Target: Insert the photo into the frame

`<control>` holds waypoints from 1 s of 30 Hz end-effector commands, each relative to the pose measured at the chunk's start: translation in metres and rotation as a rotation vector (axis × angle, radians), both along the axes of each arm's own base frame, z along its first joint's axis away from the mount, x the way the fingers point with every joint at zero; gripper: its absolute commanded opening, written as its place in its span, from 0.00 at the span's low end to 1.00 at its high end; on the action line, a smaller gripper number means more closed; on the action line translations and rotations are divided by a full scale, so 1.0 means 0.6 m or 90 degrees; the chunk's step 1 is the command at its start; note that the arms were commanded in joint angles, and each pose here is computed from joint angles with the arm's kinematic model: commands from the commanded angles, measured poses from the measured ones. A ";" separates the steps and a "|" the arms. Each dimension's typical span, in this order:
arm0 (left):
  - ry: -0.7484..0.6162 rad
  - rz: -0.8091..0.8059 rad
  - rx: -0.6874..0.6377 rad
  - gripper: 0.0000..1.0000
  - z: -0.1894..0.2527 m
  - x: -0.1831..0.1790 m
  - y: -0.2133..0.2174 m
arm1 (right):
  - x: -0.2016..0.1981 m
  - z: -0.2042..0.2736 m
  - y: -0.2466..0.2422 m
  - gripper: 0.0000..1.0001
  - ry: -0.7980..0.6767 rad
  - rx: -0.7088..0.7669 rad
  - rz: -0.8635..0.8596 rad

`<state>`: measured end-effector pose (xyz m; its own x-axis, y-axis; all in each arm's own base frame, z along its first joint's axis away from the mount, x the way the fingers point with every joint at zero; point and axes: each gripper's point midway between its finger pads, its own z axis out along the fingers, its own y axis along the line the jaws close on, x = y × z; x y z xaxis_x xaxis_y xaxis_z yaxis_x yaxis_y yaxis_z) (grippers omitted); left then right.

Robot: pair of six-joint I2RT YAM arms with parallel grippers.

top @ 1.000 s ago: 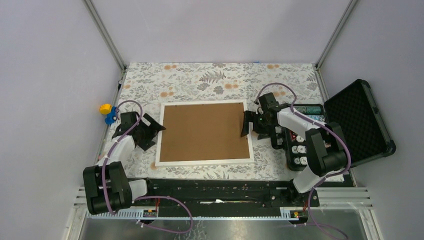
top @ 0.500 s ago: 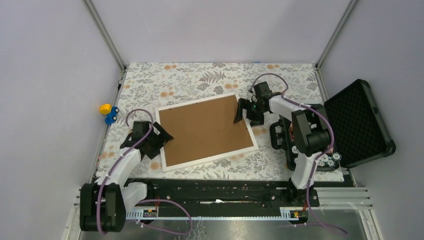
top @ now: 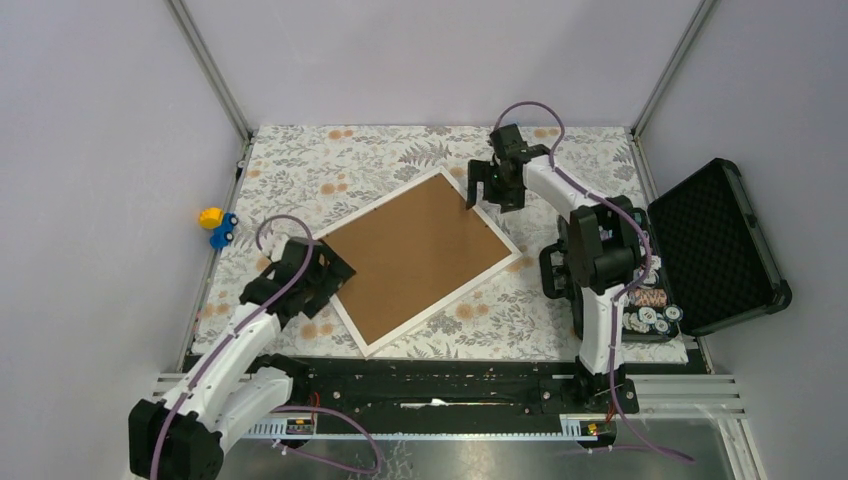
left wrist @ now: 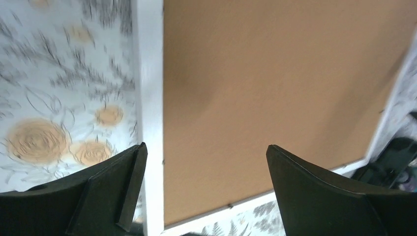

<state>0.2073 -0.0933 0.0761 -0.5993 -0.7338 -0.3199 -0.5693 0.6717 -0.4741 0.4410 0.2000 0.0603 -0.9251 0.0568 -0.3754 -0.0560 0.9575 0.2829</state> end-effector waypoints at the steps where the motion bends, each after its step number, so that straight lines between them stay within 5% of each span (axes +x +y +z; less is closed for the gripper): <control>1: -0.132 0.067 0.140 0.99 0.107 0.070 0.068 | -0.042 0.104 -0.064 1.00 -0.061 -0.079 -0.055; 8: -0.221 -0.130 0.160 0.99 0.176 0.215 0.027 | -0.194 0.082 -0.011 1.00 -0.032 0.146 -0.010; 13: -0.210 -0.181 0.098 0.99 0.146 0.317 0.017 | -0.250 0.046 -0.014 1.00 -0.021 0.182 0.000; 16: -0.205 -0.269 0.013 0.99 0.113 0.366 -0.032 | -0.264 0.031 -0.009 1.00 0.002 0.197 0.001; 24: -0.102 -0.295 0.080 0.99 0.006 0.451 -0.002 | -0.260 0.019 0.002 1.00 0.011 0.237 -0.026; 30: -0.022 -0.323 0.032 0.99 -0.049 0.438 -0.018 | -0.248 -0.014 0.005 1.00 0.047 0.241 -0.047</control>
